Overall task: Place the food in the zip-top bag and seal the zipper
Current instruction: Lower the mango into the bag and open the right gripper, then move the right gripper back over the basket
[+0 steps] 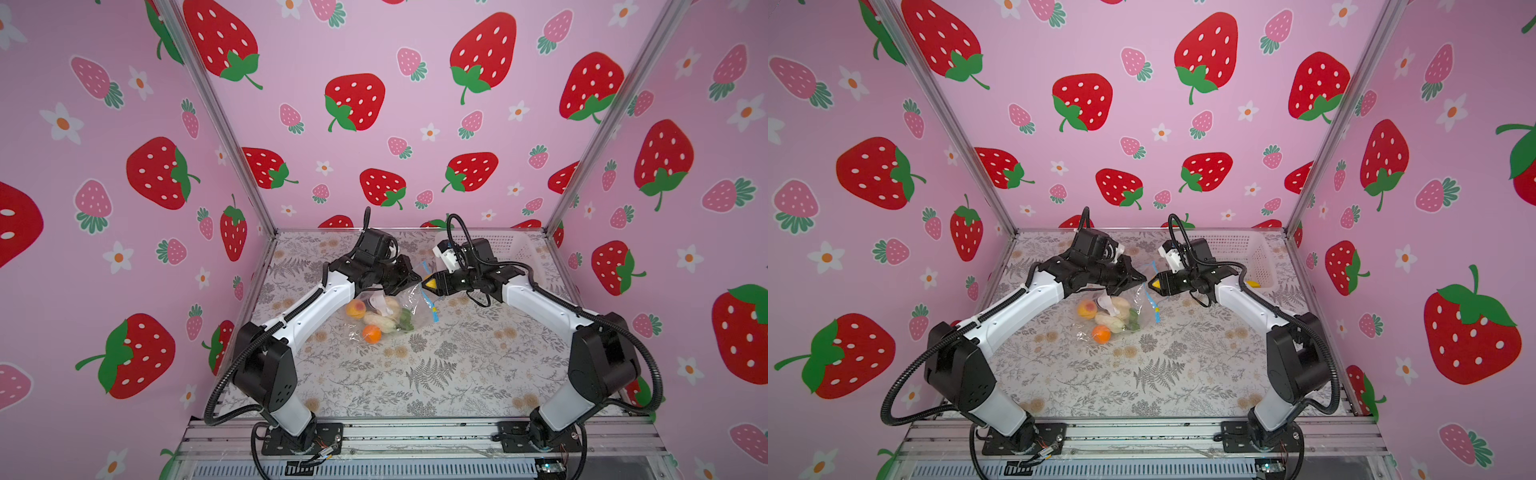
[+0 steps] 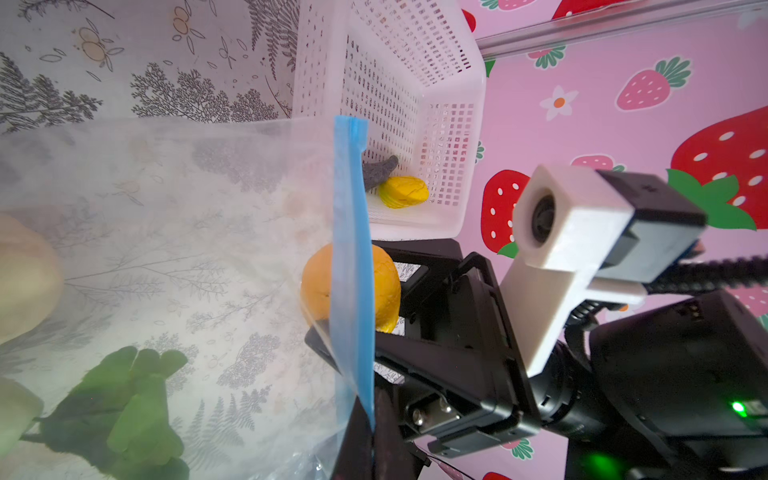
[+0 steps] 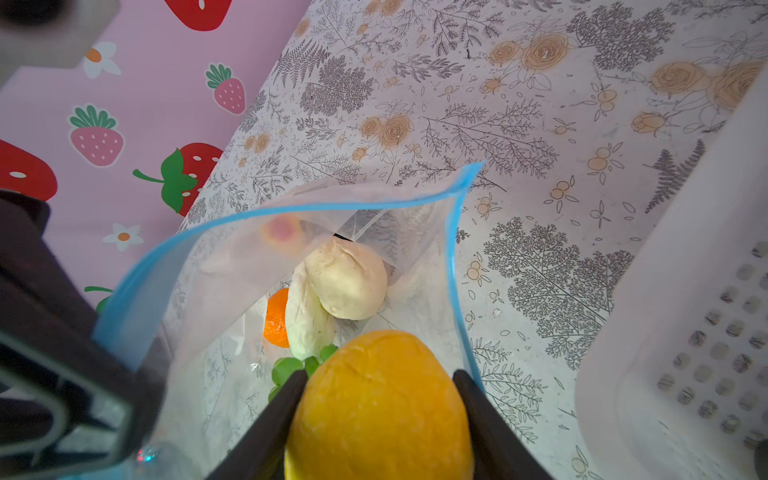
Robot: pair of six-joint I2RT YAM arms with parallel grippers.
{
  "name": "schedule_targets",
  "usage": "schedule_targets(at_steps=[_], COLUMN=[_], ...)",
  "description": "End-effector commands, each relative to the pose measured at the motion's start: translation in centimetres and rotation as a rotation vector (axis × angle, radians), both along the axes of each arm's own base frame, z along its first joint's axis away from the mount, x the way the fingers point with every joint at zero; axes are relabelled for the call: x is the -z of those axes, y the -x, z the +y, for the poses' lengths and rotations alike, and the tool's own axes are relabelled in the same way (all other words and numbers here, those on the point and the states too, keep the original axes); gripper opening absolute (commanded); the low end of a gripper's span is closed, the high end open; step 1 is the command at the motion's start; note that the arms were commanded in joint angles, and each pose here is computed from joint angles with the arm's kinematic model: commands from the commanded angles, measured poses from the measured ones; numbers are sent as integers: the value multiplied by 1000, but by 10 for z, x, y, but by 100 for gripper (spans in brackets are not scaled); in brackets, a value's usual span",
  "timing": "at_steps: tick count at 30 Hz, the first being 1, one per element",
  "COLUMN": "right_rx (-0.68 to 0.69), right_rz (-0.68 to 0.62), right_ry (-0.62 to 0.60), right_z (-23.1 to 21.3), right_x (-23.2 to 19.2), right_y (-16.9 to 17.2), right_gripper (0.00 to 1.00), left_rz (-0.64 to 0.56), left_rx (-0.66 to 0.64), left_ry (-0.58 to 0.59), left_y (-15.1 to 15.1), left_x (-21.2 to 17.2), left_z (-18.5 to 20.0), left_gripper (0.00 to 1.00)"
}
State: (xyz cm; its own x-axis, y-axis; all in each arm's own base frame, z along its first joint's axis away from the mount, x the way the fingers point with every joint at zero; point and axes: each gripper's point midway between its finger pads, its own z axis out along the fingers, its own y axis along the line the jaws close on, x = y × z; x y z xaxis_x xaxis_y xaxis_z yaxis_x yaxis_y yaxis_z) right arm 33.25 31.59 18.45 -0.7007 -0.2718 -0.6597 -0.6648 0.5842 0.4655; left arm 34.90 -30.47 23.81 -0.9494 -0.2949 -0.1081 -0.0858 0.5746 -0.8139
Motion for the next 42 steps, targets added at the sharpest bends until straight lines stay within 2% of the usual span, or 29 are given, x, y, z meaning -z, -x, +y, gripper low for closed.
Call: schedule_targets(at_steps=[1,15,23,33,42], right_rx=[-12,-5,-6,16,125], right_rz=[8,13,17,-34,-102], right_ry=[25,38,40,32,85], right_z=[0,-1,0,-4,-26], right_x=[8,13,14,-16,-41], right_y=[4,2,2,-1,-27], right_gripper=[58,66,66,66,65], left_rz=[-38,-36,-31,-32,-34], left_rx=[4,7,8,10,9], left_ry=[21,20,19,16,13], left_y=[4,3,3,4,5], left_x=[-16,-14,-12,-11,-10], left_z=[0,-1,-1,-1,2], left_gripper=[0,0,0,0,0])
